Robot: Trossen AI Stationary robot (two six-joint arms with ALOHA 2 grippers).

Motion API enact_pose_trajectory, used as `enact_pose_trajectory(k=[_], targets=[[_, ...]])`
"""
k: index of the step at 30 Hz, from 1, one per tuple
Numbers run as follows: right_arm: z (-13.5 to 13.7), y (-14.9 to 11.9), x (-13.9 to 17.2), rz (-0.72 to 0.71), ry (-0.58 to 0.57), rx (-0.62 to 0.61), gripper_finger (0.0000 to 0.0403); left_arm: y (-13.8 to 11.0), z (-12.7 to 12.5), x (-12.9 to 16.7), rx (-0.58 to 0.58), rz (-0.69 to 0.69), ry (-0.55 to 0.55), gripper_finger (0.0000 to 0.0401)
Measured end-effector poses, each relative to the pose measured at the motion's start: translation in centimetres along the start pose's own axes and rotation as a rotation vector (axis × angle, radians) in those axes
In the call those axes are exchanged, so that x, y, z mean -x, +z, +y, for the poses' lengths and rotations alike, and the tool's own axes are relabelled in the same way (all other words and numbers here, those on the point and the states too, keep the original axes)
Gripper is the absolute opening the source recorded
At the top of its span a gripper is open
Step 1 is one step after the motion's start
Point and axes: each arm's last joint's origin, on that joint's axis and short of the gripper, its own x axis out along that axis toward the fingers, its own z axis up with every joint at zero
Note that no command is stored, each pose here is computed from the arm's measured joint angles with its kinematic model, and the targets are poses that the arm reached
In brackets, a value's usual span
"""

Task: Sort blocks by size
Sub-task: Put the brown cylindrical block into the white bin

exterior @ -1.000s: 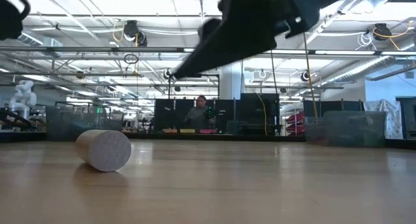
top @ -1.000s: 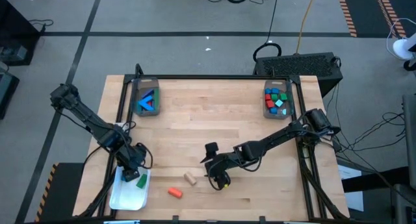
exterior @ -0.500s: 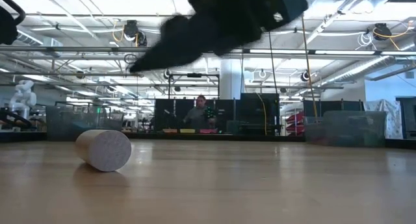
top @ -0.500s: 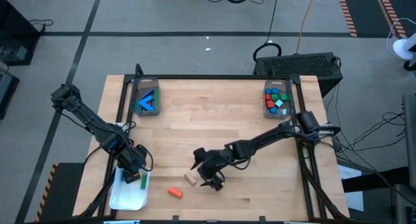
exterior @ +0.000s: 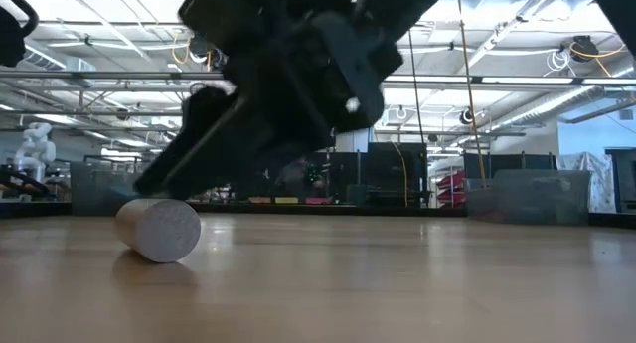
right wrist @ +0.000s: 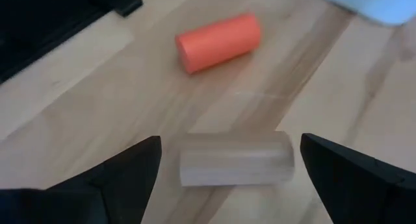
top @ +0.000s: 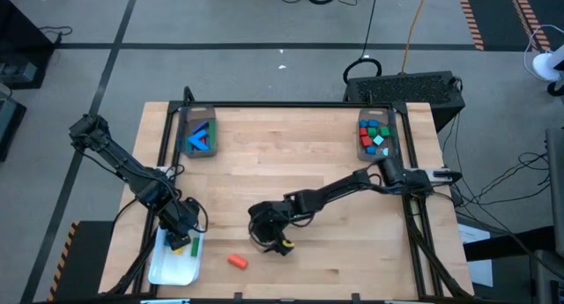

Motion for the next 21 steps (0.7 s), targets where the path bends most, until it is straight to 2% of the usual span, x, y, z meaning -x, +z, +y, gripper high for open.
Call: enact_pose_trajectory(k=[7,11,16,21], targets=[[-0.2,-1.1,-1.6,0.008,0.025,-0.006,0.0350,0.1,-0.1,0.0,-0.023,-0.011,-0.006,0.0224],[-0.3,-1.2,-1.6,0.010,0.021,-0.008,0.0325,0.4,-0.8,0.0,-0.123,-0.082,-0.059,0.0224],[-0.3,-1.2,-1.6,0.011,0.022,-0.012,0.0271,0.4,-1.6,0.9,-0.193,-0.162,-0.092,0.0224],[-0.3,-1.2,-1.6,0.011,0.022,-0.017,0.0267,0.3,-2.3,1.7,-0.231,-0.208,-0.111,0.0224]])
